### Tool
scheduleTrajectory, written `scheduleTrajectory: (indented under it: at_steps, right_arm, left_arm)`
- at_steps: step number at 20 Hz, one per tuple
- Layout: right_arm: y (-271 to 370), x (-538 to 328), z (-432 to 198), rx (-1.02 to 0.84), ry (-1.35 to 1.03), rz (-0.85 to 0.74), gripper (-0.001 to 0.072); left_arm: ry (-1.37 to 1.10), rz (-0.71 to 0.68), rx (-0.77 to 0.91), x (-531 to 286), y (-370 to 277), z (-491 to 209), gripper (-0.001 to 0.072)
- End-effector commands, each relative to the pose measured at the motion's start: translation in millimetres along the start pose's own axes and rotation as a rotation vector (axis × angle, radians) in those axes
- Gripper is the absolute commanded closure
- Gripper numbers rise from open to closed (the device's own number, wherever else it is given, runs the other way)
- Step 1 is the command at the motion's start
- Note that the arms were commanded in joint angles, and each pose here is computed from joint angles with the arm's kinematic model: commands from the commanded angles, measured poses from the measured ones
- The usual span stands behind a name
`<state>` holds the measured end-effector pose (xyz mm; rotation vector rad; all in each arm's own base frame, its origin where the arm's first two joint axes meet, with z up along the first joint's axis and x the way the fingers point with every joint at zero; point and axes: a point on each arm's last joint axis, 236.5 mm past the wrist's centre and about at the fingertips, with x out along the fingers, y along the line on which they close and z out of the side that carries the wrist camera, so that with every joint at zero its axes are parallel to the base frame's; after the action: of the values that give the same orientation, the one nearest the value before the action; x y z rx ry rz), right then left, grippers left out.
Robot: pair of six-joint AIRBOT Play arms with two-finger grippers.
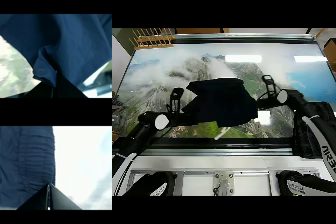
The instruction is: Fold the clothes and pants, and hang the long-sleeved shirts on hangers.
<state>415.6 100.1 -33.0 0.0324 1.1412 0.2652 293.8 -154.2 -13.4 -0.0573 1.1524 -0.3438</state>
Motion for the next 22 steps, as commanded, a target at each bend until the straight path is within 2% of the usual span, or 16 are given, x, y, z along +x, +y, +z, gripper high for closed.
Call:
scheduleTrajectory:
  at_steps: [1,2,3,4,8,12,16,22]
  right_arm:
    - [-46.3,-20.7,10.8,0.044,-0.008,-0.08,0.0521]
    - [-51.2,-25.2,2.0,0.059,0.025,-0.082,0.0273]
    - [-56.9,-31.4,-9.2,0.086,0.066,-0.083,0.0168]
    - [-64.8,-39.0,-23.6,0.153,0.109,-0.087,0.0206]
    - [-75.3,-37.9,-93.5,0.621,0.211,-0.072,0.0203]
    - [-40.8,10.2,-102.5,0.913,0.099,0.13,0.02]
    - [-17.1,36.6,-77.8,0.942,-0.023,0.245,0.02]
    - [-7.7,66.1,-58.5,0.963,-0.131,0.221,0.0202]
  left_arm:
    - [0.067,-0.007,0.112,15.7,-24.1,-19.2,0.0701]
    - [0.088,-0.004,0.115,21.1,-24.3,-23.4,0.0701]
    - [0.105,0.0,0.111,25.4,-23.0,-26.5,0.0701]
    - [0.118,0.005,0.099,28.5,-20.6,-28.4,0.0701]
    - [0.098,0.001,0.1,25.6,-21.5,-24.3,0.0701]
    - [0.072,-0.006,0.102,19.1,-23.7,-19.6,0.0701]
    - [0.07,-0.007,0.101,18.2,-24.1,-19.4,0.0701]
    - [0.074,-0.008,0.101,18.0,-24.3,-20.4,0.0701]
